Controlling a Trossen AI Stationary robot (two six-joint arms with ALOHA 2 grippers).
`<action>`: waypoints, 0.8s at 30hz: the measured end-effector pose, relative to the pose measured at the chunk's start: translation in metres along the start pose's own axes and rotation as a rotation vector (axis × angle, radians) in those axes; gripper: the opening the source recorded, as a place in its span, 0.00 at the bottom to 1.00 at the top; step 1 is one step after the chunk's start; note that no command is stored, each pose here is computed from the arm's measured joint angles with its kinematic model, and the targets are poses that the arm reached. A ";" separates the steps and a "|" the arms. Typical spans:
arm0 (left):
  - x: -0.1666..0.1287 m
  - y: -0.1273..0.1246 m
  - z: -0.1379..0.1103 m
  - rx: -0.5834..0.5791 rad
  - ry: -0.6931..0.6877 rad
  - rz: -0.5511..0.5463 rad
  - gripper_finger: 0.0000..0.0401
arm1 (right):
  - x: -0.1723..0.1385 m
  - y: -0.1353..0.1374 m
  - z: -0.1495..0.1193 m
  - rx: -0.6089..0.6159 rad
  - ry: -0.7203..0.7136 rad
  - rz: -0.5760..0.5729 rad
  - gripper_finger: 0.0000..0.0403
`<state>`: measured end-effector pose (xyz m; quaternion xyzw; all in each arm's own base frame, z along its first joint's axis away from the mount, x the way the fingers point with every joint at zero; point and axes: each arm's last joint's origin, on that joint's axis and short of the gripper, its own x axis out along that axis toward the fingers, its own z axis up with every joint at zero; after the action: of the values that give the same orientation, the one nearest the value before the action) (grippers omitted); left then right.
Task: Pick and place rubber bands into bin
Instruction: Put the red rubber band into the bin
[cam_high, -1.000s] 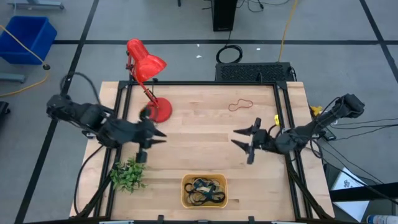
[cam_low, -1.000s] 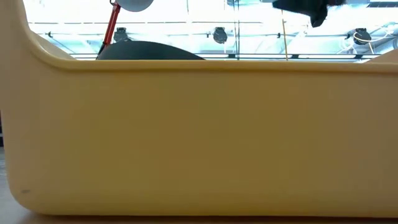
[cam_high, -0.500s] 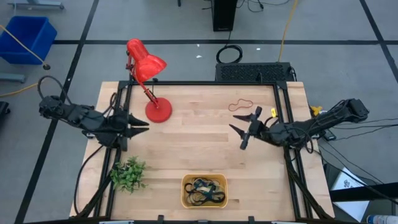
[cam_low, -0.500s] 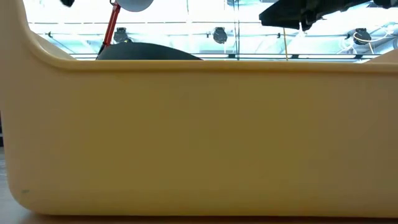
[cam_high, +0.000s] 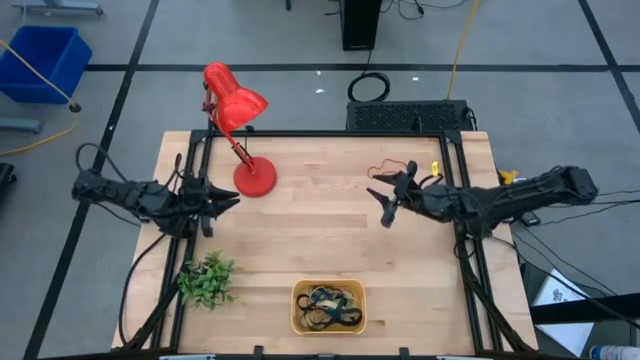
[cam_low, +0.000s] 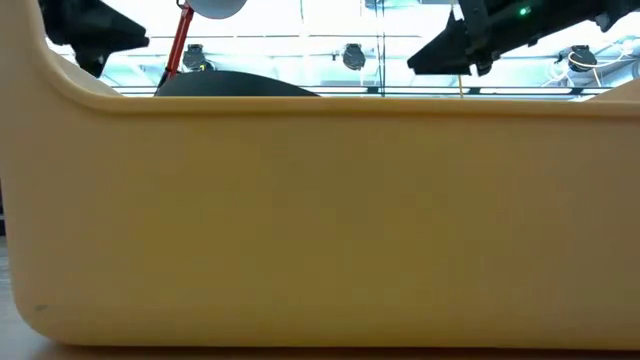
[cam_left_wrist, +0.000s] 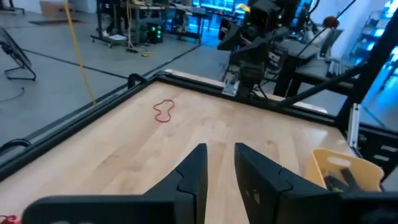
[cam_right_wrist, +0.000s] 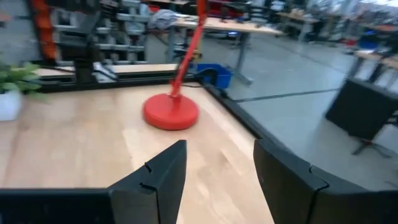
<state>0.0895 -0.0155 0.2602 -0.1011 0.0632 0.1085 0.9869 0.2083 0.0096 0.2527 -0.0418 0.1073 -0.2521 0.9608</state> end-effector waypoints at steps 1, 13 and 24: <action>0.000 0.002 -0.003 -0.007 -0.008 -0.002 0.22 | 0.002 -0.002 0.000 0.005 0.002 0.021 0.45; -0.004 0.022 -0.033 -0.059 -0.074 0.063 0.22 | 0.024 -0.047 -0.020 0.122 0.205 0.034 0.45; 0.002 0.030 -0.057 -0.077 -0.063 0.127 0.22 | 0.032 -0.079 -0.024 0.135 0.343 -0.049 0.45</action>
<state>0.0787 0.0018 0.1984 -0.1315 0.0340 0.1763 0.9749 0.1924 -0.0755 0.2337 0.0640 0.2513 -0.2858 0.9226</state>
